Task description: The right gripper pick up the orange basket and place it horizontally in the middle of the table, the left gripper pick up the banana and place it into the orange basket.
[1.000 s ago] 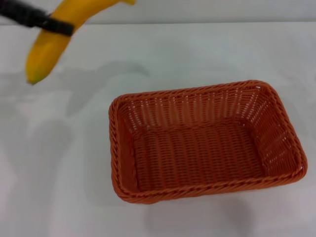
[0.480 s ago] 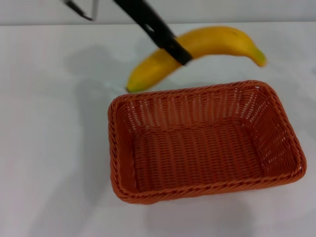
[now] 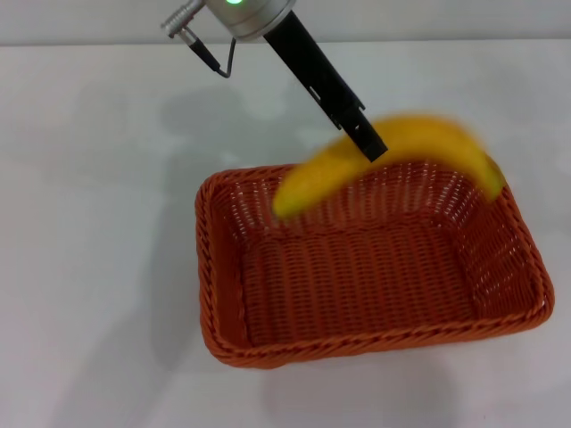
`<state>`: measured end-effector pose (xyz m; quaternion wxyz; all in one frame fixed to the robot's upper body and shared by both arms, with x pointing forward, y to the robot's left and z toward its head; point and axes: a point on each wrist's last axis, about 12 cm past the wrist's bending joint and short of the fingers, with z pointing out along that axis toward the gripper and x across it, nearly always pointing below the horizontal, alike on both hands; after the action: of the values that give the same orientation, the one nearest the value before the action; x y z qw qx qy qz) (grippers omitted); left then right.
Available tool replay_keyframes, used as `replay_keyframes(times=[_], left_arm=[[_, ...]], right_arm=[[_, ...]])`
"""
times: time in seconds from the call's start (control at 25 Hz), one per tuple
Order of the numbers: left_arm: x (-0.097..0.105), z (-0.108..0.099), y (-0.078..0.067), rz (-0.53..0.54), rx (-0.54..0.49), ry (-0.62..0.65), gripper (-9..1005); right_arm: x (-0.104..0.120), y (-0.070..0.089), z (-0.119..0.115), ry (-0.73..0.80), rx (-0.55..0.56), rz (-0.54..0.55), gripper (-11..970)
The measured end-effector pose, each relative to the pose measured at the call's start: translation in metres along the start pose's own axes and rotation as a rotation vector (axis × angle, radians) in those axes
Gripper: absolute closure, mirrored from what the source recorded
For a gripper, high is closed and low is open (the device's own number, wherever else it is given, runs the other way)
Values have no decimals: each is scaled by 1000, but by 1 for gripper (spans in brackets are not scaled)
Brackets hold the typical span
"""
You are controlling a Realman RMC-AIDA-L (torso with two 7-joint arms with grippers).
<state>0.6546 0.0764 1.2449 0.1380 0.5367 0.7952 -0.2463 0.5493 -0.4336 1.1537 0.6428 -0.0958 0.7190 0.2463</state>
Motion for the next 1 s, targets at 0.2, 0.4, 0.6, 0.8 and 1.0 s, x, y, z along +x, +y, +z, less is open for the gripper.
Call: replay_keyframes(times=[0.2, 0.4, 0.6, 0.8, 1.0], left_arm=[[1, 3, 0, 31, -1, 18, 398], [0, -4, 6, 22, -40, -36, 290], [26, -40, 36, -60, -171, -318, 112], [79, -66, 59, -119, -286, -617, 115], [177, -87, 68, -197, -461, -945, 116]], right_arm=[[-10, -10, -1, -24, 57, -54, 168], [-23, -17, -2, -84, 100, -132, 168], [-28, -19, -6, -142, 127, -217, 168], [-15, -16, -12, -186, 146, -251, 168], [10, 5, -17, -199, 75, -210, 168]])
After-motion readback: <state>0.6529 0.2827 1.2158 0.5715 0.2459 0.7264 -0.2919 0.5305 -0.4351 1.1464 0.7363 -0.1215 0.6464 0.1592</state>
